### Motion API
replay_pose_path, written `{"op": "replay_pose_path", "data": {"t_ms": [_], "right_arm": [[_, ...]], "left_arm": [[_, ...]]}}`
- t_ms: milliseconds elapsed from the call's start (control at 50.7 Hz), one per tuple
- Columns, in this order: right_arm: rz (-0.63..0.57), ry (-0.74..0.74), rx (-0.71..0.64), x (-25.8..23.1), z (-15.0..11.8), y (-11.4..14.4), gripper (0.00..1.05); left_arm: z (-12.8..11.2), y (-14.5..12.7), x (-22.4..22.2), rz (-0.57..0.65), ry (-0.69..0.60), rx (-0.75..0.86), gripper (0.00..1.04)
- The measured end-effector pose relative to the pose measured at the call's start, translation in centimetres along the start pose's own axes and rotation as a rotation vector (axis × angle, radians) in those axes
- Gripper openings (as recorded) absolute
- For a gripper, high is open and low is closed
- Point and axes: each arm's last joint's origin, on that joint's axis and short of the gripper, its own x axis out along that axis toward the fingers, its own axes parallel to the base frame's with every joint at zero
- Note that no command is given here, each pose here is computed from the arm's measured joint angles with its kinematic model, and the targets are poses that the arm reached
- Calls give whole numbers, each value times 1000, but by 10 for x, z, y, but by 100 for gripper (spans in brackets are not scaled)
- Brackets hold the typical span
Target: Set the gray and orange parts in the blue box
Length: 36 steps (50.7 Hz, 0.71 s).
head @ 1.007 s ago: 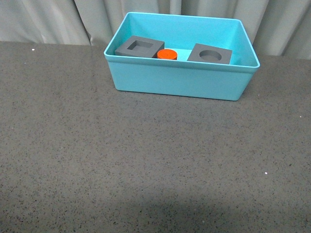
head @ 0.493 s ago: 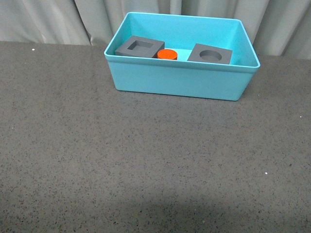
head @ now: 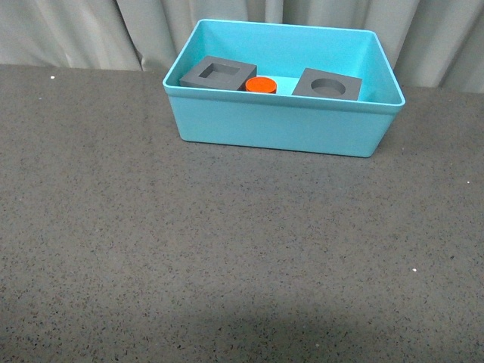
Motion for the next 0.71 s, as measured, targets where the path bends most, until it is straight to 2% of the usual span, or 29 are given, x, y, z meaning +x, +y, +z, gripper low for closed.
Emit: {"op": "replay_pose_path", "data": {"t_ms": [178,296,375,414,493,711], "right_arm": [[0,0,0,0,0,0,61],[0,0,0,0,0,0,79],[0,0,0,0,0,0,95],[0,0,1,0,0,0,97],[0,0,0,0,0,0,94],[0,0,0,0,0,0,95]], "left_arm": [[0,0,0,0,0,0,98],[0,0,0,0,0,0,98],[0,0,0,0,0,0,98],[0,0,0,0,0,0,98],[0,0,0,0,0,0,98],[0,0,0,0,0,0,98]]}}
